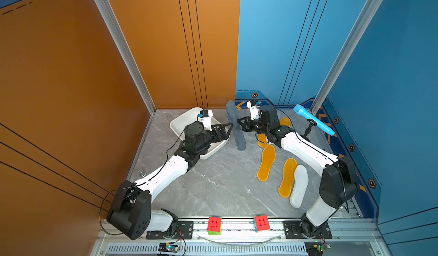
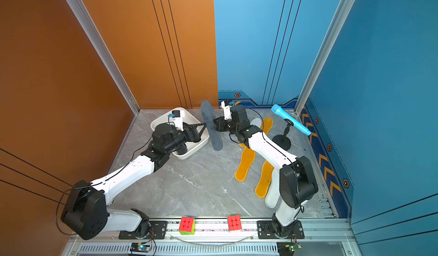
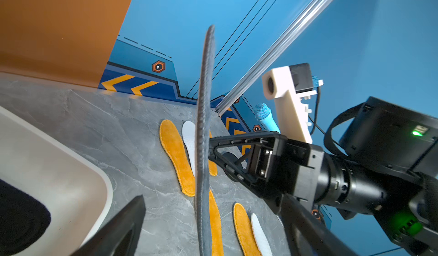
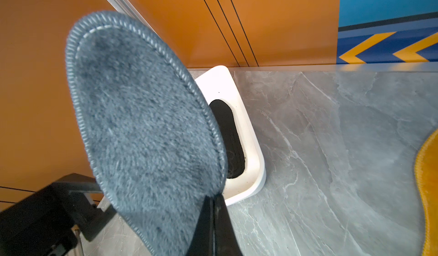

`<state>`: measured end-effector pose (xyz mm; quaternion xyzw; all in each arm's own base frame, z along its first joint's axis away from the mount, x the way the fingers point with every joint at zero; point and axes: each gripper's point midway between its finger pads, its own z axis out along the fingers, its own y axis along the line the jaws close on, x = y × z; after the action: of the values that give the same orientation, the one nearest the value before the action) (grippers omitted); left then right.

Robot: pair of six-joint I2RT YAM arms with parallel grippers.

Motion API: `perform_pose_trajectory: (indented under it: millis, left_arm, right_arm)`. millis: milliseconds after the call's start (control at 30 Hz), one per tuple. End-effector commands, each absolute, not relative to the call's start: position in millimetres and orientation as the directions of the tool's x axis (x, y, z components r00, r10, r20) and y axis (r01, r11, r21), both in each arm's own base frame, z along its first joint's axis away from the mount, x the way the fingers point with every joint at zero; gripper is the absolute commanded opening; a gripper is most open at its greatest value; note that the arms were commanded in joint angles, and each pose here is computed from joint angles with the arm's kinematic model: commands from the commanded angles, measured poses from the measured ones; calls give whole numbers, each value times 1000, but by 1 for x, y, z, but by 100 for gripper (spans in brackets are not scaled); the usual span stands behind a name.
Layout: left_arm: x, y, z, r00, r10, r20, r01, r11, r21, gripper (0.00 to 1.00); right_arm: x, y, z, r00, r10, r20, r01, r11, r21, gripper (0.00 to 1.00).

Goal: Put the insoles into the storage box
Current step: Pick up the insole from the center of the board.

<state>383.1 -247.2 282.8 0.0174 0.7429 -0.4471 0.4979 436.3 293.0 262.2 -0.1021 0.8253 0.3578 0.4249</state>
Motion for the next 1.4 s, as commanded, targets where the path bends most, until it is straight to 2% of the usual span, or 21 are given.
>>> perform_pose_trajectory:
  millis: [0,133,367,867,933,1100,1233,1267,1367]
  left_arm:
    - [390,-250,274,-505,-434,-746,458,598,-658,80]
    - [396,-251,270,-519,-448,-728,445,586,-677,71]
    - [402,-248,263,-533,-462,-709,419,585,-695,45]
    - [406,-245,254,-549,-474,-688,388,585,-712,26]
    - [406,-244,254,-547,-476,-689,387,586,-712,21]
    - [407,-241,252,-553,-488,-676,370,583,-723,0]
    - [408,-238,254,-548,-504,-668,365,574,-733,0]
    - [409,-237,255,-546,-509,-665,362,573,-736,0]
    - [415,-224,258,-540,-555,-633,332,551,-766,0]
  right_arm:
    - [437,298,260,-638,126,-760,-456,733,504,0]
    - [435,303,257,-638,99,-764,-461,746,481,0]
    - [432,311,251,-641,65,-765,-472,752,460,0]
    - [425,320,252,-630,29,-776,-499,751,433,0]
    - [423,322,252,-629,25,-777,-502,750,431,0]
    - [422,323,254,-625,20,-780,-510,746,428,0]
    - [420,323,256,-623,18,-782,-516,743,427,0]
    - [420,323,257,-622,17,-783,-517,742,427,2]
    - [421,319,257,-620,19,-784,-509,751,420,30]
